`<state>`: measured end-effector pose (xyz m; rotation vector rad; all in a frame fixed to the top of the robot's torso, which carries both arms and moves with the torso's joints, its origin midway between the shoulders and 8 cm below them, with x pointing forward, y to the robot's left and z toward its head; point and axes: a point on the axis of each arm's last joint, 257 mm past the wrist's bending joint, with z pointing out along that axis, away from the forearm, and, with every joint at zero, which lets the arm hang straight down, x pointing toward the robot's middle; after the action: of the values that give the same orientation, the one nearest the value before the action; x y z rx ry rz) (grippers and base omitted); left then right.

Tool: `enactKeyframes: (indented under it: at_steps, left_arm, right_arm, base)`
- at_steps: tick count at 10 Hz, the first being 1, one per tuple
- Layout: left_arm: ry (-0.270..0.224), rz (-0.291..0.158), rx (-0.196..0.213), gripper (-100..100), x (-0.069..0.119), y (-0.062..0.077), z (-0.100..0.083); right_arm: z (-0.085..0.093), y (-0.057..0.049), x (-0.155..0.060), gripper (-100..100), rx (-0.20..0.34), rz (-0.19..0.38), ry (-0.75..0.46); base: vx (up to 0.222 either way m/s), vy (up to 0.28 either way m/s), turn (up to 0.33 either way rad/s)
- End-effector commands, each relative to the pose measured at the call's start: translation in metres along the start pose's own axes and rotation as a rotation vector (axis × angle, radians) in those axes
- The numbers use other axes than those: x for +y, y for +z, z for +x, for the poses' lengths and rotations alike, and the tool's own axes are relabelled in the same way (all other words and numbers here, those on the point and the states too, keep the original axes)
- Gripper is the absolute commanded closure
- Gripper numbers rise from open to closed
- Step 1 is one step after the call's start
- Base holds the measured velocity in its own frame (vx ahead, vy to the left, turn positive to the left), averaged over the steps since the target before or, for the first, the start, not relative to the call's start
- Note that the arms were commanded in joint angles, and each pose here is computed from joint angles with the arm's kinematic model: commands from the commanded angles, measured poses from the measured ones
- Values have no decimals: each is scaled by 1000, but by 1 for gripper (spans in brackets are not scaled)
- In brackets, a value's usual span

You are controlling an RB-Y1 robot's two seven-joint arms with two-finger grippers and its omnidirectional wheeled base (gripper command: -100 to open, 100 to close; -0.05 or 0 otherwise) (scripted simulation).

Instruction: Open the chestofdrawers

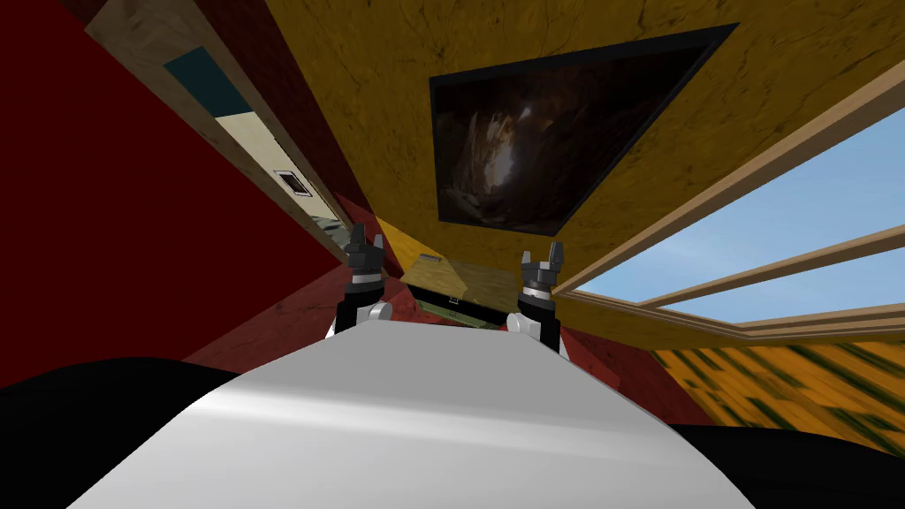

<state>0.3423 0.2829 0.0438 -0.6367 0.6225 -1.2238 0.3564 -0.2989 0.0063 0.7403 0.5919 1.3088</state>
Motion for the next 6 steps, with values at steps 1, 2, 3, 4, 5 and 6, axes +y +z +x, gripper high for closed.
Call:
enactKeyframes:
  at_steps: [1, 2, 3, 4, 5, 6]
  left_arm:
    - [0, 0, 0, 0, 0, 0, 0]
    - [0, 0, 0, 0, 0, 0, 0]
    - [0, 0, 0, 0, 0, 0, 0]
    - [0, 0, 0, 0, 0, 0, 0]
    - [0, 0, 0, 0, 0, 0, 0]
    - [0, 0, 0, 0, 0, 0, 0]
  right_arm:
    - [0, 0, 0, 0, 0, 0, 0]
    - [0, 0, 0, 0, 0, 0, 0]
    - [0, 0, 0, 0, 0, 0, 0]
    - [0, 0, 0, 0, 0, 0, 0]
    - [0, 0, 0, 0, 0, 0, 0]
    - [0, 0, 0, 0, 0, 0, 0]
  base:
    - [0, 0, 0]
    - [0, 0, 0]
    - [0, 0, 0]
    - [0, 0, 0]
    - [0, 0, 0]
    - [0, 0, 0]
